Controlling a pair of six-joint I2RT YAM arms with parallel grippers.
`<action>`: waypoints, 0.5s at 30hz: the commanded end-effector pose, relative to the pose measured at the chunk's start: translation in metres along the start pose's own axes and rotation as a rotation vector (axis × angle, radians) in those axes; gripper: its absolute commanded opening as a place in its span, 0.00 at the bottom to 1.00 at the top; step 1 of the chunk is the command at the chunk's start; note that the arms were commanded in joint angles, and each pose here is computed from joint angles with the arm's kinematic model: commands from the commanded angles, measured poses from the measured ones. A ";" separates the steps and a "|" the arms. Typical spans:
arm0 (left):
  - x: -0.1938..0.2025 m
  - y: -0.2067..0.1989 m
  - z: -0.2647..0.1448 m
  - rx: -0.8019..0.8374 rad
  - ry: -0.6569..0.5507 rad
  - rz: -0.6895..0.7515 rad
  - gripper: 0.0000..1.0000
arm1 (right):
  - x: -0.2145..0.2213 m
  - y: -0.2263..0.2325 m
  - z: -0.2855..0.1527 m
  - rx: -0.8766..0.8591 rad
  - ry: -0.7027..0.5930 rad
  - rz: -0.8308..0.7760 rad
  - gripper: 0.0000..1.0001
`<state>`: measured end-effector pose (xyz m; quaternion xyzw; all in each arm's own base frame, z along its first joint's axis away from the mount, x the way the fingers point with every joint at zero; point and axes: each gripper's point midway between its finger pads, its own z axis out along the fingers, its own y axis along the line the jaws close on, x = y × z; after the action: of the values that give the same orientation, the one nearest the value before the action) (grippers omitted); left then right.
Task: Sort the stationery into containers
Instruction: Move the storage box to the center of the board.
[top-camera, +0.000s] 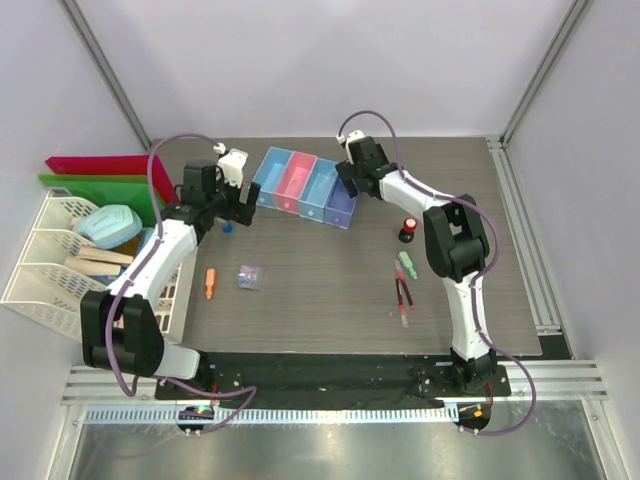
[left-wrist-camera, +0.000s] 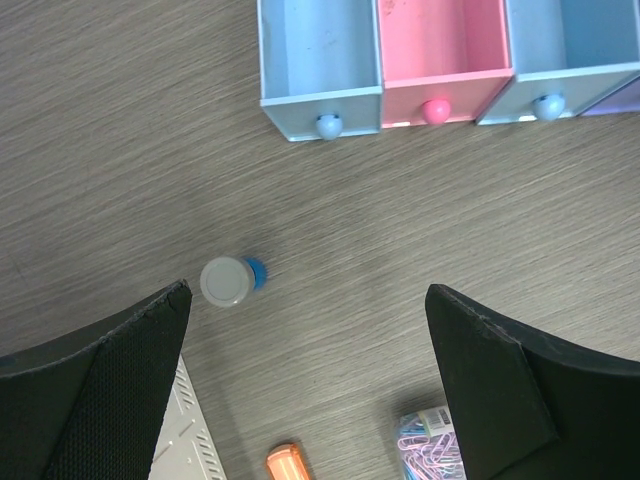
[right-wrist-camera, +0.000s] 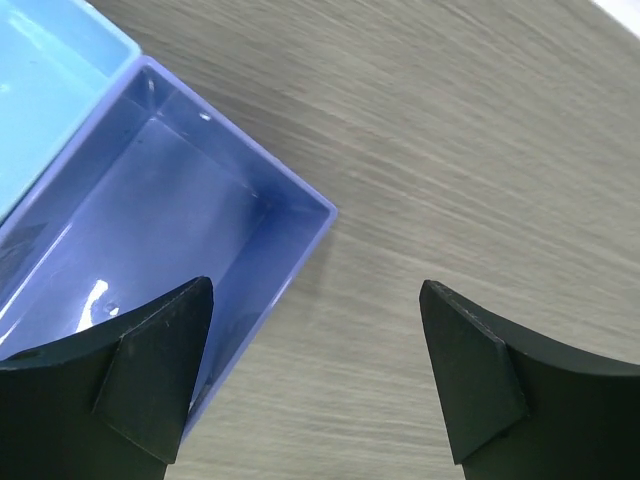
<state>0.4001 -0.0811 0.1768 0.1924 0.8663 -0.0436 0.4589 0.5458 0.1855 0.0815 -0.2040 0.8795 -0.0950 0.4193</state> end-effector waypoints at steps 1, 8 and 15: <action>-0.008 -0.001 0.004 0.005 -0.041 -0.001 1.00 | -0.012 -0.035 0.004 0.080 -0.009 -0.099 0.89; -0.005 0.000 0.010 0.005 -0.031 -0.002 1.00 | -0.009 -0.071 0.009 0.122 0.009 -0.171 0.90; -0.005 -0.005 0.014 0.030 -0.027 -0.030 1.00 | -0.032 -0.113 0.016 0.194 -0.024 -0.191 0.91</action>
<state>0.4033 -0.0834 0.1618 0.1915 0.8732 -0.0496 0.4454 0.5850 0.1140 0.0938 -0.2427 0.8618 -0.1765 0.4090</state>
